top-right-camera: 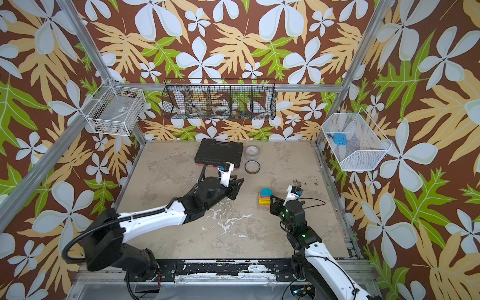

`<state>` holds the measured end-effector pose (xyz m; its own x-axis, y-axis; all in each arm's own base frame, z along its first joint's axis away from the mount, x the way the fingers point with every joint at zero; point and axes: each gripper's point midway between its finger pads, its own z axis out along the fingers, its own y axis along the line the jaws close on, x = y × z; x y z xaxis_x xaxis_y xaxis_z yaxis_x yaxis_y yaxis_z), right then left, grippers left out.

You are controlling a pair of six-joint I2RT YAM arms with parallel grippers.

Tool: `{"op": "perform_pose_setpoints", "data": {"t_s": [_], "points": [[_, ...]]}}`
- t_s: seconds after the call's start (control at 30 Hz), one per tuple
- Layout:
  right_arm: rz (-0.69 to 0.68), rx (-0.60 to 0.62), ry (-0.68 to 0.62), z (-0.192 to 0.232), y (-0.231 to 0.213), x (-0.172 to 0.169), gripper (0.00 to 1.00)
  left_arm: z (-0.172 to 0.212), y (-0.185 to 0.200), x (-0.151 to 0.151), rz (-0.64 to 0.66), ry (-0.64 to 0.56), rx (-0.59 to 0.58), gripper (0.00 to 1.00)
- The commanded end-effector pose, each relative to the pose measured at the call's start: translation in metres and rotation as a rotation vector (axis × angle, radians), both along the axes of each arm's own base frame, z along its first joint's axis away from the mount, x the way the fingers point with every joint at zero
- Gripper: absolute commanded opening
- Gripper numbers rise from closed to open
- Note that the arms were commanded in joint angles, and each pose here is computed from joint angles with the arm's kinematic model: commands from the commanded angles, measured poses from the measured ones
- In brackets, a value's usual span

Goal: Build the wood block tower

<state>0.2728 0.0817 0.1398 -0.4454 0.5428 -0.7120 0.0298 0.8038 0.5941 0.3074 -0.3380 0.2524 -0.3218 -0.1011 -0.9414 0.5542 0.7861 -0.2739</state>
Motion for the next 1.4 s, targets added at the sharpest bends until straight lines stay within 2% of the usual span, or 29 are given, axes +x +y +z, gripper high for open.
{"op": "perform_pose_setpoints", "data": {"t_s": [0.0,0.1,0.13,0.17,0.23,0.27,0.33,0.37,0.5,0.63,0.67,0.8,0.87,0.93,1.07,1.2,1.37], "points": [[-0.056,0.008,-0.001,0.006,-0.011,-0.007,0.34,0.025,0.046,-0.002,0.157,-0.062,-0.065,0.43],[-0.1,0.012,-0.036,0.026,-0.021,-0.013,0.4,0.032,0.098,-0.01,0.299,-0.087,-0.095,0.5],[-0.11,0.009,-0.052,0.034,-0.024,-0.015,0.43,0.031,0.117,-0.01,0.36,-0.088,-0.106,0.55],[-0.126,0.003,-0.074,0.045,-0.028,-0.016,0.49,0.031,0.14,-0.011,0.432,-0.091,-0.125,0.65],[-0.185,-0.012,-0.128,0.071,-0.04,-0.016,0.66,0.027,0.186,-0.01,0.581,-0.095,-0.158,0.9],[-0.218,-0.033,-0.158,0.089,-0.046,-0.015,0.8,0.024,0.21,-0.012,0.66,-0.105,-0.163,1.0],[-0.277,-0.097,-0.203,0.121,-0.059,-0.011,0.97,0.017,0.244,-0.015,0.756,-0.152,-0.132,1.0],[-0.316,-0.137,-0.218,0.138,-0.066,-0.008,1.0,0.016,0.254,-0.015,0.772,-0.183,-0.092,1.0],[-0.466,-0.325,-0.253,0.185,-0.09,0.013,1.0,0.003,0.287,-0.011,0.823,-0.251,0.073,1.0],[-0.532,-0.547,-0.306,0.191,-0.099,0.05,1.0,-0.015,0.337,-0.01,0.974,-0.255,0.096,1.0],[-0.548,-0.567,-0.292,0.186,-0.107,0.062,1.0,-0.022,0.35,-0.009,1.004,-0.253,0.101,1.0],[-0.455,-0.507,-0.157,0.131,-0.141,0.102,0.99,-0.064,0.397,-0.011,1.119,-0.199,0.074,1.0],[-0.457,-0.602,-0.088,0.102,-0.153,0.105,0.98,-0.081,0.407,-0.014,1.143,-0.179,0.043,1.0],[-0.501,-0.628,-0.033,0.08,-0.163,0.1,0.99,-0.087,0.409,-0.016,1.145,-0.191,0.029,1.0],[-0.491,-0.633,-0.062,0.055,-0.161,0.092,0.99,-0.097,0.408,-0.005,1.138,-0.163,0.081,1.0],[-0.564,-0.653,-0.045,0.04,-0.172,0.08,1.0,-0.098,0.398,0.005,1.076,-0.164,0.094,1.0],[-0.545,-0.624,-0.05,0.004,-0.168,0.073,1.0,-0.098,0.379,0.021,0.958,-0.16,0.094,1.0]]}}
